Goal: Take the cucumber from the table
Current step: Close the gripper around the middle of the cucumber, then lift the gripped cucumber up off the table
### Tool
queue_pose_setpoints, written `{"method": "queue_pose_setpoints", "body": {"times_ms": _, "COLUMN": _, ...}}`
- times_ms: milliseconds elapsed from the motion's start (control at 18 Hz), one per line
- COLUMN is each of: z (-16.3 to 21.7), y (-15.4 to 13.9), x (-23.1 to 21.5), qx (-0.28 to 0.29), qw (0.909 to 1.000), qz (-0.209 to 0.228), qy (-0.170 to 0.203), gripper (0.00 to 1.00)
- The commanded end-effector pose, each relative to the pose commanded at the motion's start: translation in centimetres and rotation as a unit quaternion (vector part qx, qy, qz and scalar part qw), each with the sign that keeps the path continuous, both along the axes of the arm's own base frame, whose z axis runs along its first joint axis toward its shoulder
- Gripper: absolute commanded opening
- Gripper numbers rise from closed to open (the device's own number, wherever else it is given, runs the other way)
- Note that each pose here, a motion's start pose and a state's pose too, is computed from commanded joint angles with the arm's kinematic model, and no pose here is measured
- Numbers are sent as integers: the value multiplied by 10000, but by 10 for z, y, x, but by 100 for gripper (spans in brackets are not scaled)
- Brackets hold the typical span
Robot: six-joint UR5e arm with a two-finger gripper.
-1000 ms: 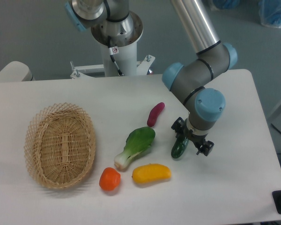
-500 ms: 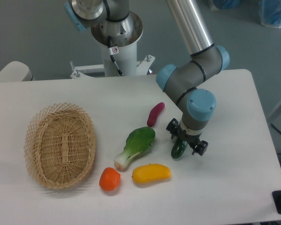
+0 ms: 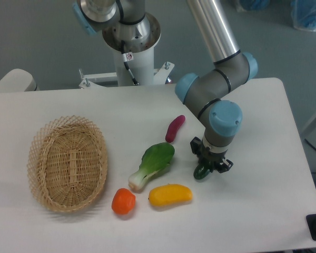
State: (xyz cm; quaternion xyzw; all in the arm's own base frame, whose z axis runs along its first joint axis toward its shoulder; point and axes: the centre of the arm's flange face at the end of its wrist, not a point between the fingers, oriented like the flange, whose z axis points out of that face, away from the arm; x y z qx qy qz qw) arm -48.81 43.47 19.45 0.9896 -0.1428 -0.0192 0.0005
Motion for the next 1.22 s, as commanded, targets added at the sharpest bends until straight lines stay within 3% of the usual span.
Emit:
{"method": "queue_pose_setpoints", "body": {"times_ms": 333, "z": 24, "y": 7, "x": -17, "qx": -13, "qw": 9999, "qz": -28, "qy": 104, "gripper": 28}}
{"method": "queue_pose_setpoints", "body": {"times_ms": 667, "z": 58, "y": 25, "x": -47, "qx": -125, "qw": 9998, "qz": -23, "qy": -168, "gripper": 27}}
{"method": "queue_pose_setpoints", "body": {"times_ms": 1222, "z": 72, "y": 44, "x": -71, "qx": 77, "qw": 9997, "qz": -26, "qy": -248, "gripper": 26}}
